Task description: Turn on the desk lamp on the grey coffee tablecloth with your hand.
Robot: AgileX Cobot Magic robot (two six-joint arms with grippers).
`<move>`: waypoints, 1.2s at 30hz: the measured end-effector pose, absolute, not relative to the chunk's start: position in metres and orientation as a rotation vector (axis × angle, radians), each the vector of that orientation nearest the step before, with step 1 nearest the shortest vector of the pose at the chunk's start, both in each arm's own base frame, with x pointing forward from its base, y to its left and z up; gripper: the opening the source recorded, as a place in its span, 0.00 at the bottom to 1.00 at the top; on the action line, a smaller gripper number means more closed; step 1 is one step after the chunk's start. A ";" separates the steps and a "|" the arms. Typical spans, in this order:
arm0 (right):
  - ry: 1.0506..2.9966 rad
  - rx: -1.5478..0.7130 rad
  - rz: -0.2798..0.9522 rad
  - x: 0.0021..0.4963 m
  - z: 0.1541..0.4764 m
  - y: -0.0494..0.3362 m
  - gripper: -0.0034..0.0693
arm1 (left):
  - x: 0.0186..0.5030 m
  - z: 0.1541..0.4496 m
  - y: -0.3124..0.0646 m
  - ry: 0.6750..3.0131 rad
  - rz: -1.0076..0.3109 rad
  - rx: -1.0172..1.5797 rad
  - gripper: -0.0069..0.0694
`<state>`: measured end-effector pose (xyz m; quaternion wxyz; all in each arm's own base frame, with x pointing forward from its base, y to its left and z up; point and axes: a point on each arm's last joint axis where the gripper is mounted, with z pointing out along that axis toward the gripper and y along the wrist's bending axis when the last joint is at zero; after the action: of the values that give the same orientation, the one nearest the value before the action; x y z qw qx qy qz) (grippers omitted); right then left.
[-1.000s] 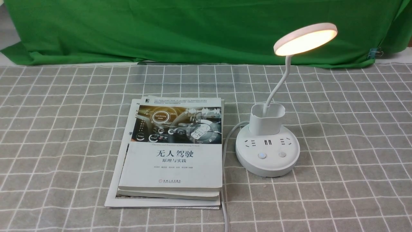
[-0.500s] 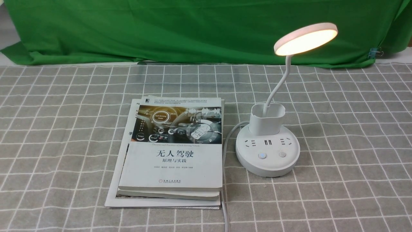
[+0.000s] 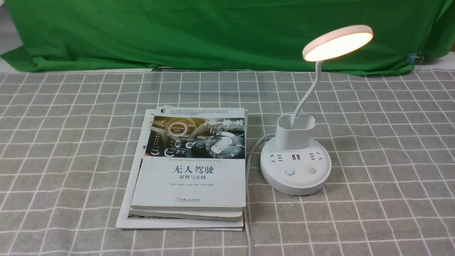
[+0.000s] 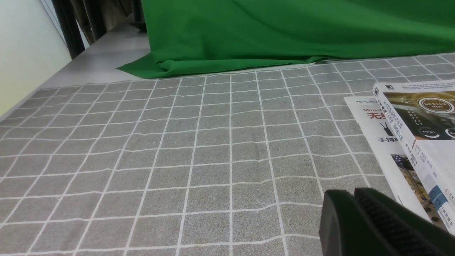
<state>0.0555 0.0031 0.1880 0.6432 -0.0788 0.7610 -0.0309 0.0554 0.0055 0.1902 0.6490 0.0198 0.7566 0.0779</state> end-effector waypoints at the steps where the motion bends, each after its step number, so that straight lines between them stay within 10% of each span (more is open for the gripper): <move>1: 1.734 -0.179 -0.070 0.055 0.188 0.003 0.12 | 0.055 0.190 0.005 1.719 0.177 0.045 0.11; 36: 1.734 -0.180 -0.070 0.055 0.188 0.003 0.26 | 0.055 0.190 0.005 1.719 0.177 0.045 0.11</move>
<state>0.0555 0.0031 0.1880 0.6432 -0.0788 0.7610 -0.0309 0.0554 0.0055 0.1902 0.6490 0.0197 0.7566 0.0778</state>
